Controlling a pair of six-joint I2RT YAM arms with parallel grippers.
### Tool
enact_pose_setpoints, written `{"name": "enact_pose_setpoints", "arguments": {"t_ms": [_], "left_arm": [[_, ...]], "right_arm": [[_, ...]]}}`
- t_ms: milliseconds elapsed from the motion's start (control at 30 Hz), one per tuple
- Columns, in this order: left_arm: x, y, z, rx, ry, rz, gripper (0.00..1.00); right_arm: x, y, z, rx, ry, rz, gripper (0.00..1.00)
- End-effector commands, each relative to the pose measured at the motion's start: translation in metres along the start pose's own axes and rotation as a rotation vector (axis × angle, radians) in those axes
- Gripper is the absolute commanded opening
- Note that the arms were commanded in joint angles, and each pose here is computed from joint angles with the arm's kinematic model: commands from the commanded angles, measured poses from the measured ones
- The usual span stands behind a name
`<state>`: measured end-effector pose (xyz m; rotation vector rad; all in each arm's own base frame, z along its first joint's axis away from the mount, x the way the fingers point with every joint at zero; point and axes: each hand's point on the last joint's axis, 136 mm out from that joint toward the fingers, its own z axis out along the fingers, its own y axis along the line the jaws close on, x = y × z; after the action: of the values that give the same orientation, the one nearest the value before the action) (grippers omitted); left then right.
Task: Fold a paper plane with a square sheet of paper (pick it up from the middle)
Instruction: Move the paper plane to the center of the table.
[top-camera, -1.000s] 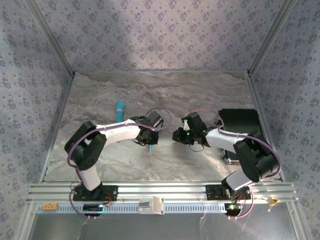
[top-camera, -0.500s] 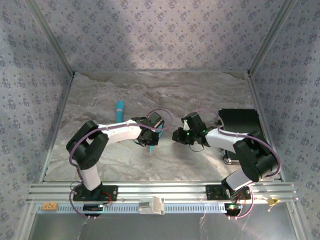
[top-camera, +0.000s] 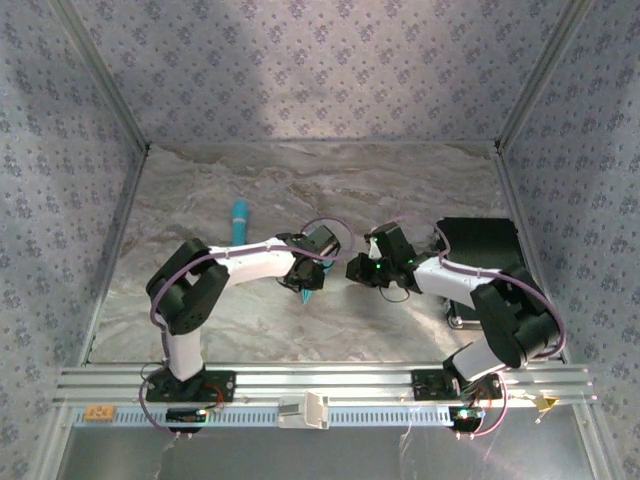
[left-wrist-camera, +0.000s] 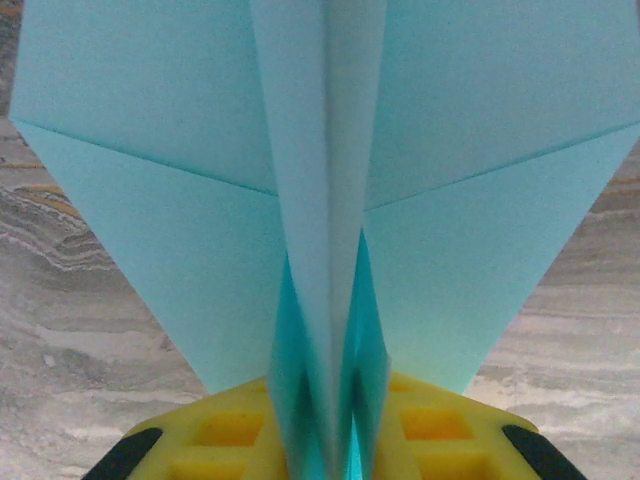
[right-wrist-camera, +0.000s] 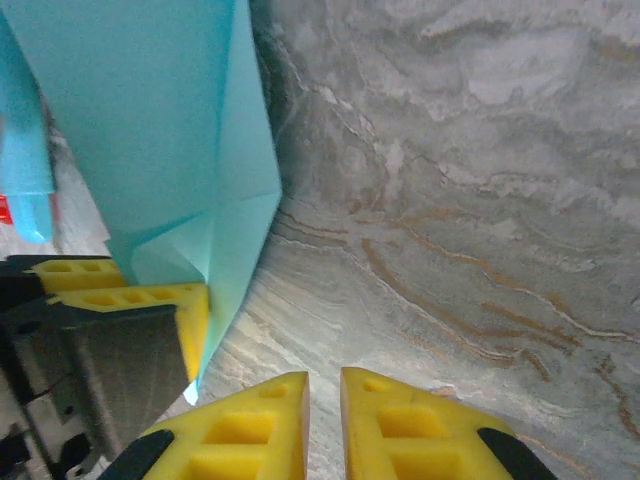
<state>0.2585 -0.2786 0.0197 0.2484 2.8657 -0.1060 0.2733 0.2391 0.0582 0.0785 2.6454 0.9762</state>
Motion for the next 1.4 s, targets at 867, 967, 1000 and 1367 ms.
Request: {"name": "enact_pose_setpoints", "arguments": {"t_ms": [867, 967, 1000, 1367], "left_arm": [[0.008, 0.005, -0.015, -0.111, 0.019, -0.116, 0.34], [-0.001, 0.002, -0.029, -0.089, -0.014, -0.122, 0.36], [-0.003, 0.001, -0.033, -0.083, -0.022, -0.125, 0.37], [-0.029, 0.004, -0.095, -0.001, -0.184, -0.136, 0.40]], "right_arm": [[-0.005, -0.002, -0.024, -0.025, -0.059, -0.004, 0.19], [-0.013, -0.007, -0.033, 0.018, -0.107, 0.003, 0.20], [-0.017, -0.009, -0.037, 0.027, -0.128, 0.003, 0.20], [-0.070, -0.038, -0.126, 0.291, -0.416, -0.076, 0.34]]}}
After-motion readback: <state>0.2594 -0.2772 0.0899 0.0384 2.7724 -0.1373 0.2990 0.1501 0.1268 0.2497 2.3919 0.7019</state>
